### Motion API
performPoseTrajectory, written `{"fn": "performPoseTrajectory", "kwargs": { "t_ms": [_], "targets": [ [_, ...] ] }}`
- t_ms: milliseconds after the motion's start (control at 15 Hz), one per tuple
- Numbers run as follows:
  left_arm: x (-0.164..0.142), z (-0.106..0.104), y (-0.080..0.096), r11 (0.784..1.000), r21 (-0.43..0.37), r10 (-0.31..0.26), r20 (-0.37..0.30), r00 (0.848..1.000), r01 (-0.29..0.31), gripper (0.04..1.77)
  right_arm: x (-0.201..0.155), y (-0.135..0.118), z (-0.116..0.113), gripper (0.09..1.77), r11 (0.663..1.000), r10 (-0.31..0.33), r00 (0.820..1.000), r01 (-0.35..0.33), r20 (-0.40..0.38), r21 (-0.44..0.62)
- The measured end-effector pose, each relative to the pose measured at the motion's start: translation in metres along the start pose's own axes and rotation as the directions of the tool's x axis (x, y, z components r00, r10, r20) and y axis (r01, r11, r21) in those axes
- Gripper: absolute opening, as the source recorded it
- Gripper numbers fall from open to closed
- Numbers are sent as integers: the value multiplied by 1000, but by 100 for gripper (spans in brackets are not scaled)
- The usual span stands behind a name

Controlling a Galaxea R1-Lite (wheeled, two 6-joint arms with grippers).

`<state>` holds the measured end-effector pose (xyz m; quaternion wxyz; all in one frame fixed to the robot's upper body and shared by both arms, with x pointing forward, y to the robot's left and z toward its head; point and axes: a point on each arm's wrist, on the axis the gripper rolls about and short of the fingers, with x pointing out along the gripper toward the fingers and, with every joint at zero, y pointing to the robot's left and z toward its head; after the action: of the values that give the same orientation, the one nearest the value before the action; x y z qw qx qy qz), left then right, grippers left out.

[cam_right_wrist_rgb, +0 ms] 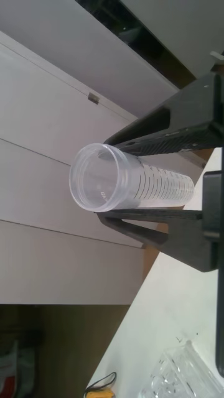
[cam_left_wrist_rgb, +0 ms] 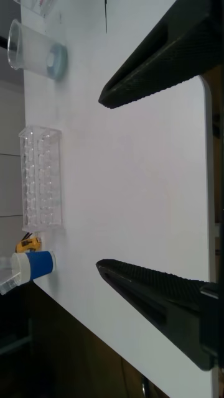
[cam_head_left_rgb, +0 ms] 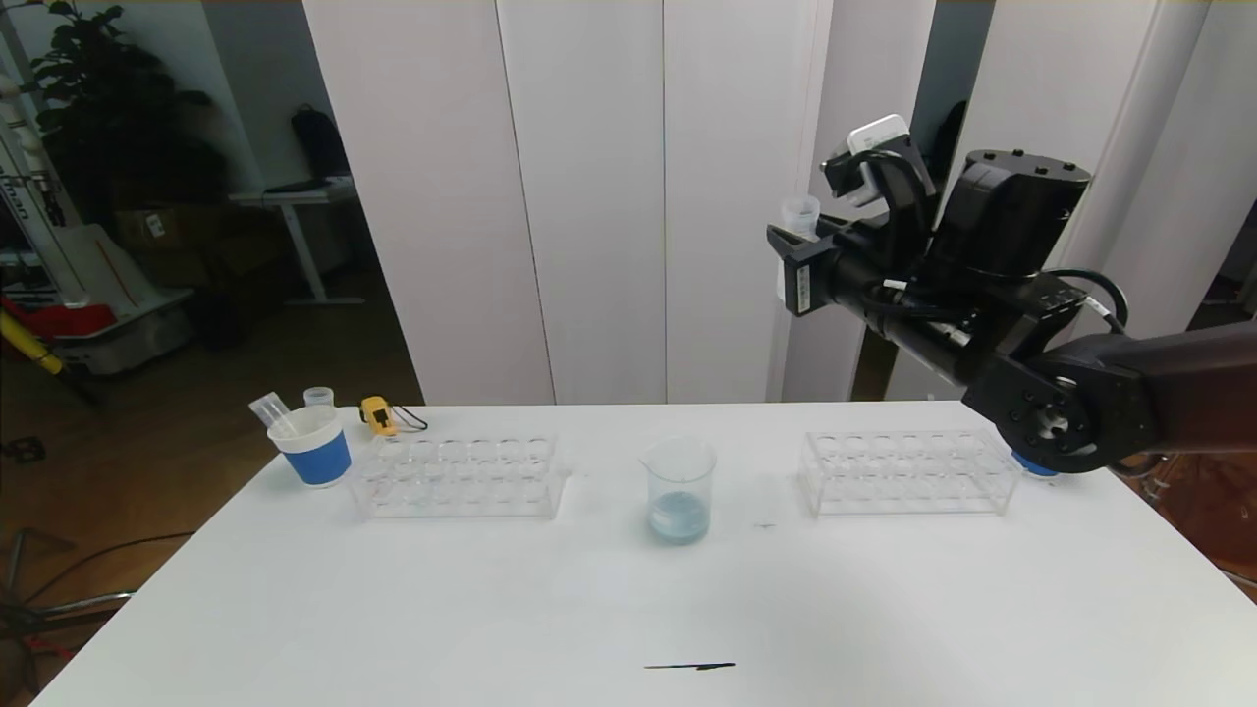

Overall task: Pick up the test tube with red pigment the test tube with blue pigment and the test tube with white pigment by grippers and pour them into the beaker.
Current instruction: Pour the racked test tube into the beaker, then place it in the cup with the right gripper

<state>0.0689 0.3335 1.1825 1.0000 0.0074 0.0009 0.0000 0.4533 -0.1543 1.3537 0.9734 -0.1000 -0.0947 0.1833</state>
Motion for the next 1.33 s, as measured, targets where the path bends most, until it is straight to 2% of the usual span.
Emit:
{"fn": "performPoseTrajectory", "kwargs": {
  "t_ms": [200, 467, 733, 1000, 1133, 1333],
  "targets": [
    [0, 0, 0, 1000, 0, 0, 0, 1000, 0, 173, -15, -12, -20, 58, 994, -74, 997, 77, -35, 80],
    [0, 0, 0, 1000, 0, 0, 0, 1000, 0, 173, -32, -54, -39, 58, 975, -193, 976, 202, -101, 93],
    [0, 0, 0, 1000, 0, 0, 0, 1000, 0, 173, -51, -125, -43, 58, 927, -363, 925, 370, -111, 55],
    [0, 0, 0, 1000, 0, 0, 0, 1000, 0, 173, -77, -189, -45, 58, 886, -460, 883, 464, -97, 21],
    [0, 0, 0, 1000, 0, 0, 0, 1000, 0, 173, -85, -209, -51, 58, 862, -503, 858, 507, -106, 10],
    [0, 0, 0, 1000, 0, 0, 0, 1000, 0, 173, -84, -220, -61, 58, 849, -524, 846, 528, -100, 9]
  ]
}}
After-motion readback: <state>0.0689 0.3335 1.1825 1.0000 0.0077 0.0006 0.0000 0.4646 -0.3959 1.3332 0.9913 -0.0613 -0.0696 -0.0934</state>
